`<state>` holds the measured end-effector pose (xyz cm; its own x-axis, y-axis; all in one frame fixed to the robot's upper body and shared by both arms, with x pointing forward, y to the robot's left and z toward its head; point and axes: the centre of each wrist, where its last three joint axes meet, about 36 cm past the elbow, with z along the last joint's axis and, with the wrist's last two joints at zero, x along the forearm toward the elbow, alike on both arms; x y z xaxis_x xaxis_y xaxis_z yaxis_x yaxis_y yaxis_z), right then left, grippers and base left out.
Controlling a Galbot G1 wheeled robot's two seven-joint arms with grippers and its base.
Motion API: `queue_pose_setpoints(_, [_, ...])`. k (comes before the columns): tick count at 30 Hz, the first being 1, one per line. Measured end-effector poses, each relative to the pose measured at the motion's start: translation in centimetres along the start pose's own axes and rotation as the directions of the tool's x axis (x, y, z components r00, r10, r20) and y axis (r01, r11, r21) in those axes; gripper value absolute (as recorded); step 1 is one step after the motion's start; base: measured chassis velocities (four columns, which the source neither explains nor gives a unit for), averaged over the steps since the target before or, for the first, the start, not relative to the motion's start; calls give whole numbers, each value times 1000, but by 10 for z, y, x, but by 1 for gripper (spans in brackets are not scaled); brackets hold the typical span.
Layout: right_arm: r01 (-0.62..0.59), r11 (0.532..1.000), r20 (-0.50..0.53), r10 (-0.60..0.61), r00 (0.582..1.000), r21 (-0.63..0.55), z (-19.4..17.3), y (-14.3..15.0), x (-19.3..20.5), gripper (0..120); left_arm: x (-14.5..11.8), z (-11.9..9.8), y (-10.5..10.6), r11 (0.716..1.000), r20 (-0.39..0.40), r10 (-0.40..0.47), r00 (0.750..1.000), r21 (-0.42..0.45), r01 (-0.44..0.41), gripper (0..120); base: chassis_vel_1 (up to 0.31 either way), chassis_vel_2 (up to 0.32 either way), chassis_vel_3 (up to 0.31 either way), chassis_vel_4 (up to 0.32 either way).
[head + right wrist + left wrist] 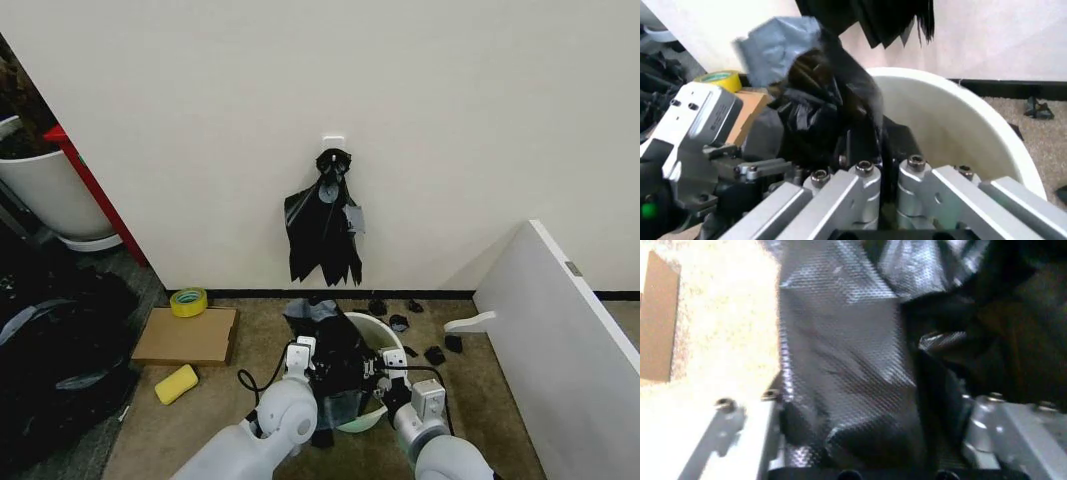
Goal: Place the garbage bag over the trash bin.
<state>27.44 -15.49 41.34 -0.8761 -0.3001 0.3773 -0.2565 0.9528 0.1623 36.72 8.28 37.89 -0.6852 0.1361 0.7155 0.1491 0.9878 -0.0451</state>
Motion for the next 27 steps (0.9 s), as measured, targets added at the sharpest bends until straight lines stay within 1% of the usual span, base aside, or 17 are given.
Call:
queue_pose_setpoints(3, [-5,1000,18,5,1000,6,2,-1,-1,0,6,-1,8,1000,1,13,1000,19,-13,40,0,0,0,0])
queue_pose_setpoints(6, [-3,1000,53,2,999,17,6,-5,-5,0,16,-3,21,999,25,36,999,36,-37,27,0,0,0,0])
queue_pose_setpoints(7, [-3,1000,53,2,999,17,6,-5,-5,0,16,-3,21,999,25,36,999,36,-37,27,0,0,0,0])
queue_pose_setpoints(8, [-1,1000,67,-1,998,22,7,-6,-6,0,20,-3,24,998,33,40,999,38,-41,23,0,0,0,0])
queue_pose_setpoints(10, [3,999,111,-7,994,33,6,-12,-13,0,28,-1,35,999,58,40,998,31,-42,14,0,0,0,0])
queue_pose_setpoints(13, [-15,999,168,8,986,37,2,-24,-25,0,40,5,50,999,84,45,995,4,-46,5,0,0,0,0])
queue_pose_setpoints(14, [-15,999,168,8,986,37,2,-24,-25,0,40,5,50,999,84,45,995,4,-46,5,0,0,0,0])
queue_pose_setpoints(17, [-38,998,212,28,977,43,-2,-37,-37,0,55,13,63,998,102,52,993,-36,-49,5,0,0,0,0])
queue_pose_setpoints(19, [-57,997,227,45,973,48,-3,-45,-45,0,67,19,71,996,129,59,990,-72,-50,5,0,0,0,0])
queue_pose_setpoints(21, [-78,996,227,64,972,51,-2,-52,-52,0,76,24,79,993,175,68,982,-109,-49,5,0,0,0,0])
queue_pose_setpoints(22, [-78,996,227,64,972,51,-2,-52,-52,0,76,24,79,993,175,68,982,-109,-49,5,0,0,0,0])
queue_pose_setpoints(25, [-117,992,195,105,975,54,3,-60,-59,0,89,21,87,991,249,75,966,-129,-43,5,0,0,0,0])
queue_pose_setpoints(27, [-150,987,149,141,979,53,8,-63,-60,0,97,14,92,992,302,71,951,-119,-36,5,0,0,0,0])
